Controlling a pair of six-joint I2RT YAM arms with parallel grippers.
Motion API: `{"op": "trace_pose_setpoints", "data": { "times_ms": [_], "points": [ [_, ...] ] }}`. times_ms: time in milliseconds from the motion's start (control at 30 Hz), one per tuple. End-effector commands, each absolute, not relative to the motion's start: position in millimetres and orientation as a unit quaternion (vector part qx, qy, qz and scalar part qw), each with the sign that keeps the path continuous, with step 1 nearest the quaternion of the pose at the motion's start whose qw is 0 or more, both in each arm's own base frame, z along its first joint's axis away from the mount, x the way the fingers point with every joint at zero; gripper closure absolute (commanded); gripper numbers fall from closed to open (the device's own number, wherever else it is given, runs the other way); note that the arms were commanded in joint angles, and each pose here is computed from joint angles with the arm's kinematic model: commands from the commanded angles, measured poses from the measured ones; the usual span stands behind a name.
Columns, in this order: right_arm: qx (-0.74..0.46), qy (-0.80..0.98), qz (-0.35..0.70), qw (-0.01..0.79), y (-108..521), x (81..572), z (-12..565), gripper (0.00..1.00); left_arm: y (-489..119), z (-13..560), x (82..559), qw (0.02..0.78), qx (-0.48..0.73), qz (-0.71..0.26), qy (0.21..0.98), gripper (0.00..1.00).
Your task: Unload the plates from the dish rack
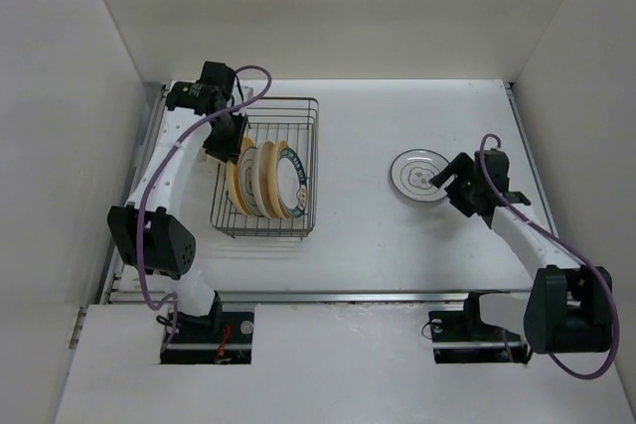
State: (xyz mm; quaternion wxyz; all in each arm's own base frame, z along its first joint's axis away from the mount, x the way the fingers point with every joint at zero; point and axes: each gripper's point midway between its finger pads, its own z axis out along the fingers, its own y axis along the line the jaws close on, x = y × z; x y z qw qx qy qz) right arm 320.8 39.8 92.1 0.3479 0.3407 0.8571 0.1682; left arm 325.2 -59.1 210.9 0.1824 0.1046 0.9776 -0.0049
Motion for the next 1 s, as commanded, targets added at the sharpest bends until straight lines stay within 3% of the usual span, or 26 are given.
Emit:
{"op": "trace_pose_setpoints", "data": {
  "times_ms": [0,600,833,900,933,967],
  "points": [
    [0.341,0.844,0.151,0.386,28,332,122,0.15,-47,245,335,0.23,0.096,0.021,0.968,1.0],
    [0.322,0.829,0.172,0.425,31,333,162,0.15,-49,307,353,0.329,0.095,0.052,0.938,1.0],
    [0.318,0.83,0.17,0.426,30,331,163,0.15,-48,275,348,0.275,0.11,0.074,0.952,1.0],
    [0.314,0.831,0.168,0.427,30,328,162,0.15,-48,273,345,0.268,0.117,0.072,0.954,0.83],
    [0.314,0.831,0.168,0.427,30,328,162,0.15,-48,273,345,0.268,0.117,0.072,0.954,0.65],
    [0.314,0.831,0.168,0.427,30,328,162,0.15,-49,274,345,0.269,0.119,0.078,0.953,0.57]
  ]
}}
